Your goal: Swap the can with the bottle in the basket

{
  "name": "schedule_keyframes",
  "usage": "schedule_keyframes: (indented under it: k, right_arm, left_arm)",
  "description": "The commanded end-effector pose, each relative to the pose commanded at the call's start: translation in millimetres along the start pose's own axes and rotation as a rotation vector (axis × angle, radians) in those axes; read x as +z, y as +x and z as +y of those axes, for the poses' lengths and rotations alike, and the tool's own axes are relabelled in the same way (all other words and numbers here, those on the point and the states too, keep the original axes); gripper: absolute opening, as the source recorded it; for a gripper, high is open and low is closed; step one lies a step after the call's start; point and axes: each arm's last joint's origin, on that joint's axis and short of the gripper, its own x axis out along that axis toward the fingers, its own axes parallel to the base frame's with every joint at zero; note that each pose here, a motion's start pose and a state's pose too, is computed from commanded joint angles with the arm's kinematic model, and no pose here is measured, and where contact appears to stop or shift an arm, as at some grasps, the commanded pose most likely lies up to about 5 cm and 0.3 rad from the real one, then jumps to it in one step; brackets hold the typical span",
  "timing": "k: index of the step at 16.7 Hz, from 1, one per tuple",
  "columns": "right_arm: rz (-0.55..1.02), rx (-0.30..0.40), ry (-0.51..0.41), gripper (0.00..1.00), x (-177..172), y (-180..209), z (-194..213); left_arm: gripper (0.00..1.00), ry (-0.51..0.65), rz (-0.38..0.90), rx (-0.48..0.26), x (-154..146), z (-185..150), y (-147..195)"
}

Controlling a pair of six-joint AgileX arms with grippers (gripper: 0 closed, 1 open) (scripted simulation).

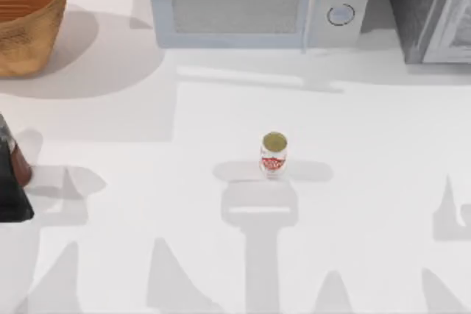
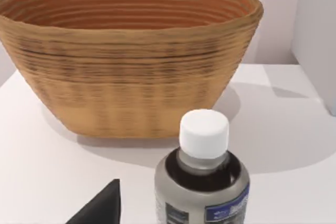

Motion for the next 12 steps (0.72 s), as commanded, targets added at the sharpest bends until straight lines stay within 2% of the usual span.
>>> schedule_keyframes:
  k: [5, 12]
  right_arm:
    - [0.000, 0.000, 0.000, 1.00, 0, 0, 0]
    - [0.000, 0.000, 0.000, 1.00, 0, 0, 0]
  left_arm:
    - [1.00, 0.001, 0.024, -0.013, -8, 7, 23]
    - [1.00, -0.001, 0.070, -0.032, -36, 17, 46]
